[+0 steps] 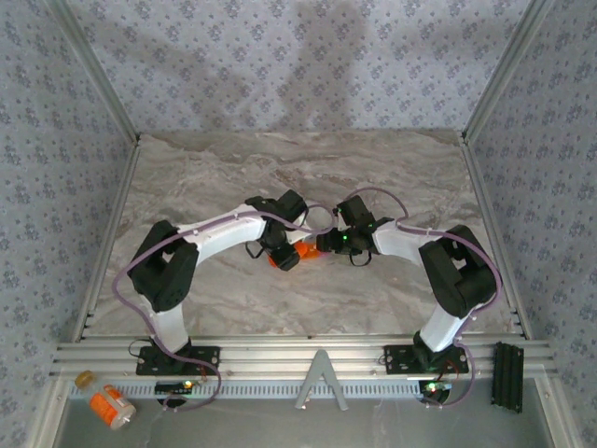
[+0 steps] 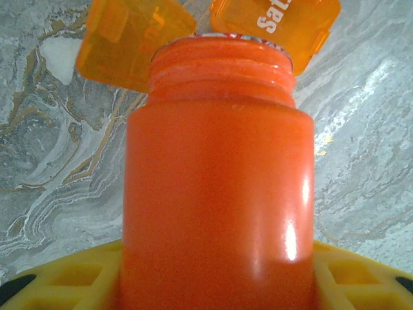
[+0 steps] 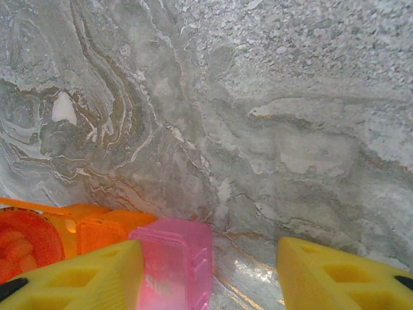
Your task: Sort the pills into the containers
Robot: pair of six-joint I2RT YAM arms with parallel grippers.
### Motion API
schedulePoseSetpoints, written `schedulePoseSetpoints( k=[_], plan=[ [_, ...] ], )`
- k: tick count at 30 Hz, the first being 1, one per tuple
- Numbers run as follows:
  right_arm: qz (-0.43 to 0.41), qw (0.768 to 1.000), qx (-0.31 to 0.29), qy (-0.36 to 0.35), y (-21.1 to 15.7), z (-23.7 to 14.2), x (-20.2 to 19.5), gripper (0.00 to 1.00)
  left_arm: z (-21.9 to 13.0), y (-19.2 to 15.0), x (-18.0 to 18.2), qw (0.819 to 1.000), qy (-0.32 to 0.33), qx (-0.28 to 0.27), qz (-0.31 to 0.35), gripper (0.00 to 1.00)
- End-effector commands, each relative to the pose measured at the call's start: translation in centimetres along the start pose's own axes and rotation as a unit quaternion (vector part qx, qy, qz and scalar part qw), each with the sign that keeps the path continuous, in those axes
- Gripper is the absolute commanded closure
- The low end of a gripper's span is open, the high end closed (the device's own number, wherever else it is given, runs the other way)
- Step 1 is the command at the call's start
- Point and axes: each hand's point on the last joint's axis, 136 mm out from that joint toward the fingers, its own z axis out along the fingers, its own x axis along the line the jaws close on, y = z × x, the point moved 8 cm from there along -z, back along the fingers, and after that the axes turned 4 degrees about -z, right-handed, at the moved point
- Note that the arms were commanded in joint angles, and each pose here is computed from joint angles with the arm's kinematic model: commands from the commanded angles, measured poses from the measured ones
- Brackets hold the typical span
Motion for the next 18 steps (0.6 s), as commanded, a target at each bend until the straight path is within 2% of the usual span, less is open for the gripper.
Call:
schedulePoseSetpoints(
  k=[1, 10, 18],
  plan=[
    [0.003, 1.000, 0.023, -0.004, -0.9, 0.5, -0.2, 0.42, -0.5, -0.2, -0.2, 1.000, 0.003, -0.014, 0.003, 1.00],
    [0.003, 1.000, 0.020, -0.003, -0.7, 0.3, 0.0, 0.42, -1.2, -0.2, -0.2, 0.999, -0.004, -0.044, 0.001, 1.00],
    [-0.002, 1.000, 0.010, 0.001, 0.2, -0.7, 0.5, 0.42, -2.2, -0.3, -0.2, 0.996, -0.019, -0.092, -0.010, 1.00]
  ],
)
